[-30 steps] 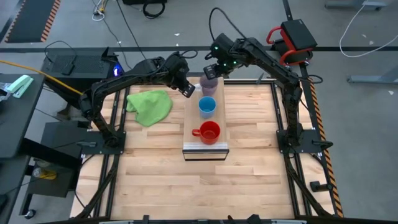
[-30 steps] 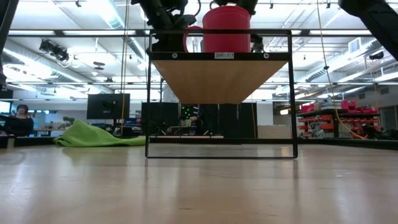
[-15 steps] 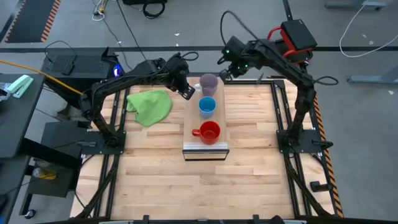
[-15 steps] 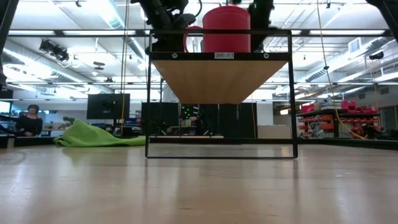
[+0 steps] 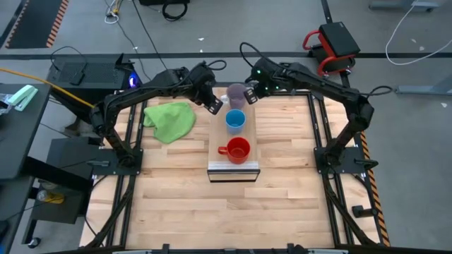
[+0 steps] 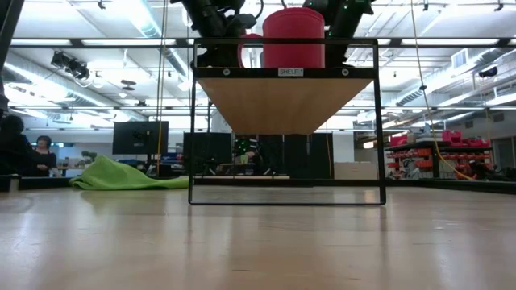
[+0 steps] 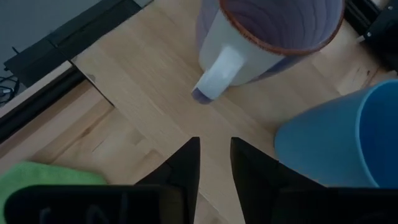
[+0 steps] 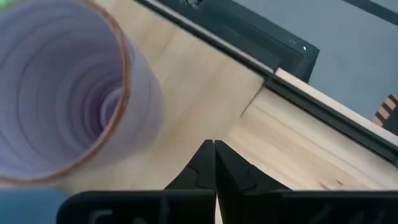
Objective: Stack small to large cups/mugs on shelf
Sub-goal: Put the violet mug on the shelf, then adjust the red mug on the shelf
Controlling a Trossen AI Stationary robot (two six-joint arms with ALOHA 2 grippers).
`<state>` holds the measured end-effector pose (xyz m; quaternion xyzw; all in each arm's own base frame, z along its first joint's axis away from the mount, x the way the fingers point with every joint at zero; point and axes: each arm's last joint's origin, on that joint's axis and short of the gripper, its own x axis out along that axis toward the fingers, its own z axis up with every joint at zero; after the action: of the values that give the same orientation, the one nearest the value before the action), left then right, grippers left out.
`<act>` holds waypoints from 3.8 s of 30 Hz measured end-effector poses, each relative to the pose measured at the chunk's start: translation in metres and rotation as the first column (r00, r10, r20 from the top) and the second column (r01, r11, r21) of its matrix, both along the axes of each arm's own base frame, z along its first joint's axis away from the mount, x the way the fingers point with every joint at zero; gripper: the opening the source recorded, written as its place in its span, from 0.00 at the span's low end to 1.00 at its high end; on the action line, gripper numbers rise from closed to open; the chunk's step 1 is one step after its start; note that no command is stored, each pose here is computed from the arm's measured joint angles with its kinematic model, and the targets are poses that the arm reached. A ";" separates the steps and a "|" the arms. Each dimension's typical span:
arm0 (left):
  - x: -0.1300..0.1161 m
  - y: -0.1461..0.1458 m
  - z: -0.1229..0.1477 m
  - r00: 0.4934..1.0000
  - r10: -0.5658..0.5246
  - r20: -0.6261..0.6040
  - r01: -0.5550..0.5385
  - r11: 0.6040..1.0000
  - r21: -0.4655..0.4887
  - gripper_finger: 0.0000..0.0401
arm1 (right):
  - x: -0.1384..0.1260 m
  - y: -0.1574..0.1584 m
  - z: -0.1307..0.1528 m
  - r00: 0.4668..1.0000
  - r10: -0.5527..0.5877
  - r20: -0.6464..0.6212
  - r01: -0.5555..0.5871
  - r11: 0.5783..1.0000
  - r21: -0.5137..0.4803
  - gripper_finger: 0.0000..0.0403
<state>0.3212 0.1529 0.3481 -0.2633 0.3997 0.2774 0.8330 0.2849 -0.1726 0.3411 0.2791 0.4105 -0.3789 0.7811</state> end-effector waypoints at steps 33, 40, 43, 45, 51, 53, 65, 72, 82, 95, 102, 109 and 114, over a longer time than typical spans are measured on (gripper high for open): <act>0.020 0.013 -0.027 0.999 0.024 -0.027 -0.025 0.999 -0.021 0.22 | 0.028 0.009 -0.009 0.996 0.049 0.076 -0.049 0.999 0.003 0.00; 0.020 0.013 -0.027 0.999 0.024 -0.035 -0.025 0.999 -0.022 0.21 | 0.028 0.009 -0.009 0.996 0.048 0.075 -0.048 0.999 0.004 0.00; 0.020 0.012 -0.027 0.999 0.023 -0.035 -0.024 0.999 -0.023 0.21 | 0.028 0.009 -0.009 0.996 0.048 0.075 -0.049 0.999 0.004 0.00; 0.019 0.012 -0.028 0.999 0.024 -0.041 -0.025 0.999 -0.025 0.21 | 0.027 0.009 -0.009 0.996 0.048 0.070 -0.048 0.999 0.007 0.00; 0.011 0.008 -0.026 0.995 0.019 -0.093 -0.024 0.999 -0.049 0.20 | 0.016 0.009 -0.009 1.000 0.028 0.006 -0.028 0.999 0.029 0.00; 0.006 0.005 -0.022 0.994 0.017 -0.107 -0.023 0.998 -0.054 0.20 | 0.008 0.012 -0.004 1.000 0.015 -0.024 -0.014 1.000 0.026 0.00; -0.048 -0.041 0.029 0.983 0.057 -0.174 -0.046 0.997 0.063 0.19 | -0.040 0.101 0.038 0.989 0.127 0.076 -0.123 0.991 -0.051 0.00; -0.044 -0.083 0.033 0.981 0.001 -0.196 0.017 0.996 0.087 0.16 | -0.054 0.156 -0.024 0.919 0.133 0.371 -0.137 0.990 -0.015 0.00; -0.029 -0.122 -0.012 0.948 -0.009 -0.317 0.032 0.997 0.068 0.13 | -0.046 0.191 -0.063 0.909 0.158 0.385 -0.179 0.984 0.018 0.00; -0.025 -0.130 -0.052 0.948 0.026 -0.318 -0.026 1.000 0.007 0.10 | -0.029 0.202 -0.073 0.901 0.175 0.398 -0.205 0.978 0.032 0.00; -0.024 -0.130 -0.052 0.950 0.022 -0.310 -0.020 1.000 0.009 0.10 | -0.028 0.202 -0.072 0.895 0.182 0.407 -0.211 0.977 0.025 0.00; -0.022 -0.129 -0.051 0.956 0.019 -0.292 -0.016 1.000 0.010 0.09 | -0.025 0.202 -0.069 0.877 0.191 0.440 -0.220 0.975 0.014 0.00; -0.022 -0.130 -0.051 0.956 0.018 -0.292 -0.016 1.000 0.010 0.07 | -0.024 0.203 -0.071 0.877 0.199 0.438 -0.231 0.973 0.019 0.00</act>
<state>0.2989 0.0233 0.2970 -0.2196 0.5149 0.3219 0.7635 0.2614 0.0301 0.2705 0.3365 0.2682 -0.2035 0.8795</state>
